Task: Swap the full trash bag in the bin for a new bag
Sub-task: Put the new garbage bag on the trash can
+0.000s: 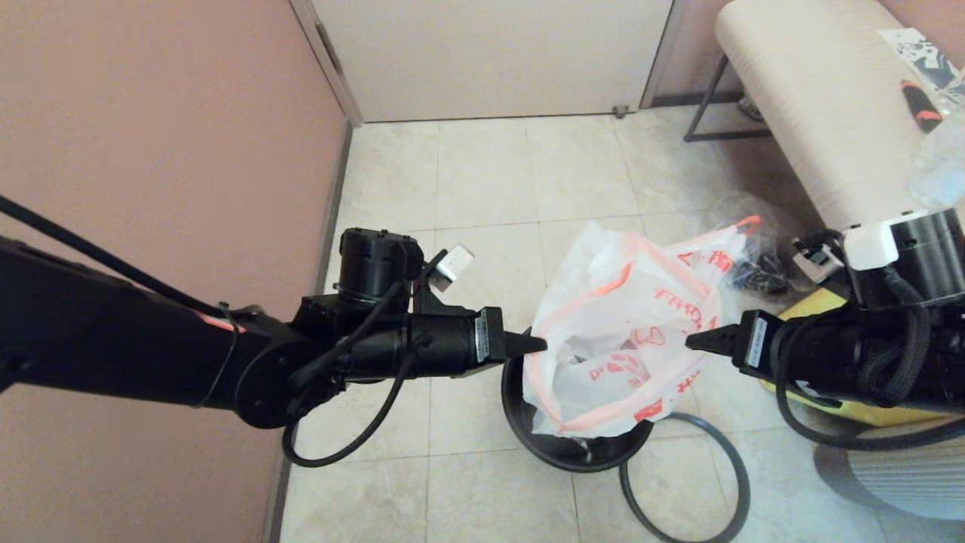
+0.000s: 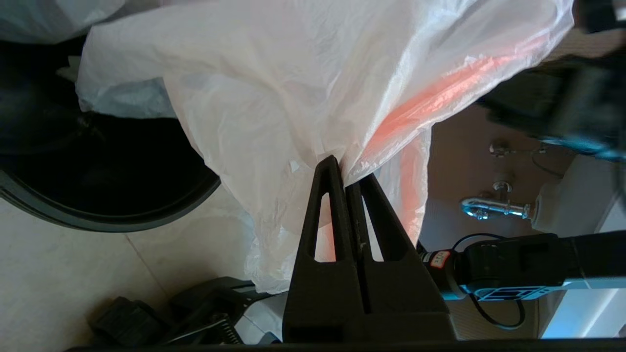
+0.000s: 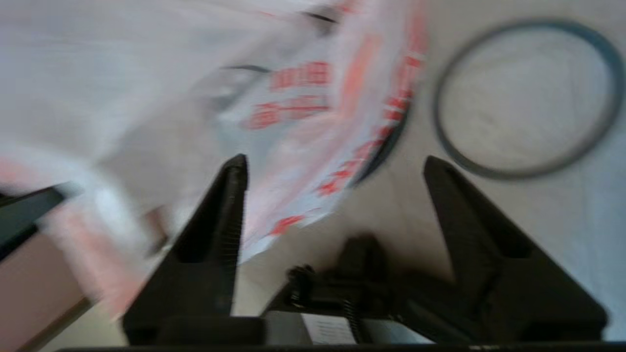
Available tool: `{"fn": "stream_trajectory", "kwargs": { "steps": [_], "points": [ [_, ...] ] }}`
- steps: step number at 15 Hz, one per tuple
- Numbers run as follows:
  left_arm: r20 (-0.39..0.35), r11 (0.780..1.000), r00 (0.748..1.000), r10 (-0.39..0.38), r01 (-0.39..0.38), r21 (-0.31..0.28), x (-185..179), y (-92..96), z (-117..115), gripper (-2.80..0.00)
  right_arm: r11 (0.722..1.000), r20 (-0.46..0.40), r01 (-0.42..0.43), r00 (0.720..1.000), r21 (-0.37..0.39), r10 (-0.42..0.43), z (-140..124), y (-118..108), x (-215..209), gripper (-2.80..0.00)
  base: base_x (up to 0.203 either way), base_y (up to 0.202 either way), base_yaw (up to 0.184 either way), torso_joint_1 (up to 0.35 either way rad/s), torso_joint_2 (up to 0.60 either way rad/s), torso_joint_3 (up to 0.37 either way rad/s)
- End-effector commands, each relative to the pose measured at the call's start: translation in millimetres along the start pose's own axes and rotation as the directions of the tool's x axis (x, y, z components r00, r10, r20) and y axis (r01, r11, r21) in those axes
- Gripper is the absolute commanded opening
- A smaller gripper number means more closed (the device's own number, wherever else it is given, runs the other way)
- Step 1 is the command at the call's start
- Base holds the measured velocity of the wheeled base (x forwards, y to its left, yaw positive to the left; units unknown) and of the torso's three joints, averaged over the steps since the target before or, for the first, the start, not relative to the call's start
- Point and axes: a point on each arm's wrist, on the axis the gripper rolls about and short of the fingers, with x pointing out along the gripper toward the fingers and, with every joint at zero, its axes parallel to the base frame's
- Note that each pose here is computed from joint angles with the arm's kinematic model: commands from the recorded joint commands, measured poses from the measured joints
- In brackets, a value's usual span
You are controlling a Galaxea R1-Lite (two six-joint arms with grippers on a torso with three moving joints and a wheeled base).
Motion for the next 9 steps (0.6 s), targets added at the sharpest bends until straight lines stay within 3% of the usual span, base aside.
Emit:
{"fn": "stream_trajectory", "kwargs": {
  "steps": [1,6,7,9],
  "points": [
    [0.004,1.0,1.0,-0.005,0.005,-0.001,-3,-1.5,0,-2.8,1.0,-0.03,0.029,0.999,0.0,-0.029,-2,1,15,0.0,0.0,0.0,0.0,0.0,0.0,0.0],
    [-0.008,1.0,1.0,0.013,-0.013,-0.014,-6,3.5,-7,-2.8,0.997,-0.051,0.082,0.995,0.006,-0.082,15,9,57,0.0,0.0,0.0,0.0,0.0,0.0,0.0],
    [-0.001,1.0,1.0,0.017,-0.017,-0.015,-7,4.0,-5,-2.8,0.992,-0.095,0.126,0.987,-0.009,-0.127,12,7,59,-2.8,0.0,0.0,0.0,0.0,0.0,0.0],
    [0.015,1.0,1.0,0.025,-0.025,-0.015,-11,5.8,-2,-2.8,0.987,-0.123,0.16,0.979,-0.024,-0.162,6,5,57,-2.8,0.0,0.0,0.0,0.0,0.0,0.0]
  ]
}}
